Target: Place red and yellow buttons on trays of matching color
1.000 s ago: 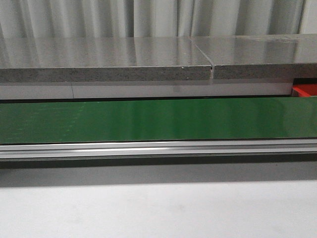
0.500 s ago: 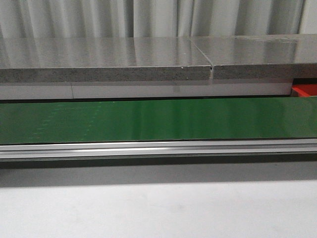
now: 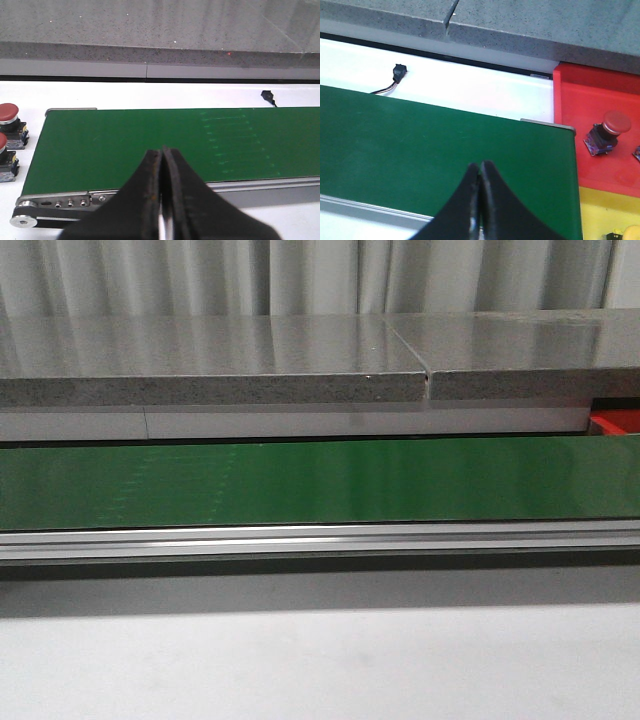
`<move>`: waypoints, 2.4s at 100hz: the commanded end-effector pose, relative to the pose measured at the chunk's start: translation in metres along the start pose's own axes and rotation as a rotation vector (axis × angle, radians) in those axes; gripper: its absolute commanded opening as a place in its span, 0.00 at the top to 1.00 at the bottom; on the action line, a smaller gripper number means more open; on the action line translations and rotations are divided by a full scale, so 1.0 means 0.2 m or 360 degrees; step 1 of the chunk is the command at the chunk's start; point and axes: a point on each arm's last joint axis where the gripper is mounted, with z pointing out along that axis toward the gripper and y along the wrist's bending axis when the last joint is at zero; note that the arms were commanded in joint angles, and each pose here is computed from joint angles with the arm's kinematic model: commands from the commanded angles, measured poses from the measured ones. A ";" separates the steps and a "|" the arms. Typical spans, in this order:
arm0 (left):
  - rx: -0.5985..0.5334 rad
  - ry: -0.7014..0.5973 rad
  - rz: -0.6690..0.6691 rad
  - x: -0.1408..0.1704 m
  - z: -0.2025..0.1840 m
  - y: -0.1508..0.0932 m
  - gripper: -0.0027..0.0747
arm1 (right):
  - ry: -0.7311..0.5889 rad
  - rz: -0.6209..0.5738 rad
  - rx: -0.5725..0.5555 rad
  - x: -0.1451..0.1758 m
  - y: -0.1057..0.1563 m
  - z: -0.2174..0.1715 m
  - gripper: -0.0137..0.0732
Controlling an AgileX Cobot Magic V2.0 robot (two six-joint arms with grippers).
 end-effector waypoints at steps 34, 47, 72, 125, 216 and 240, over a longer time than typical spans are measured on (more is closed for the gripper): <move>0.0016 -0.0153 -0.0016 -0.07 -0.02 -0.01 0.99 | -0.0158 -0.0010 0.0044 -0.07 -0.01 -0.03 0.92; 0.0016 -0.0153 -0.0016 -0.07 -0.02 -0.01 0.99 | -0.0158 -0.0010 0.0044 -0.07 -0.01 -0.03 0.92; 0.0007 -0.0140 -0.0004 -0.06 -0.01 0.00 0.92 | -0.0158 -0.0010 0.0044 -0.07 -0.01 -0.03 0.92; 0.0001 -0.0186 -0.0005 -0.06 0.00 0.00 0.19 | -0.0156 -0.0009 0.0044 -0.07 -0.01 -0.03 0.92; -0.0823 0.0281 -0.0642 -0.45 0.62 0.56 0.19 | -0.0156 -0.0009 0.0044 -0.07 -0.01 -0.03 0.92; -0.0896 0.0500 -0.0722 -0.34 0.83 0.72 0.19 | -0.0156 -0.0009 0.0044 -0.07 -0.01 -0.03 0.92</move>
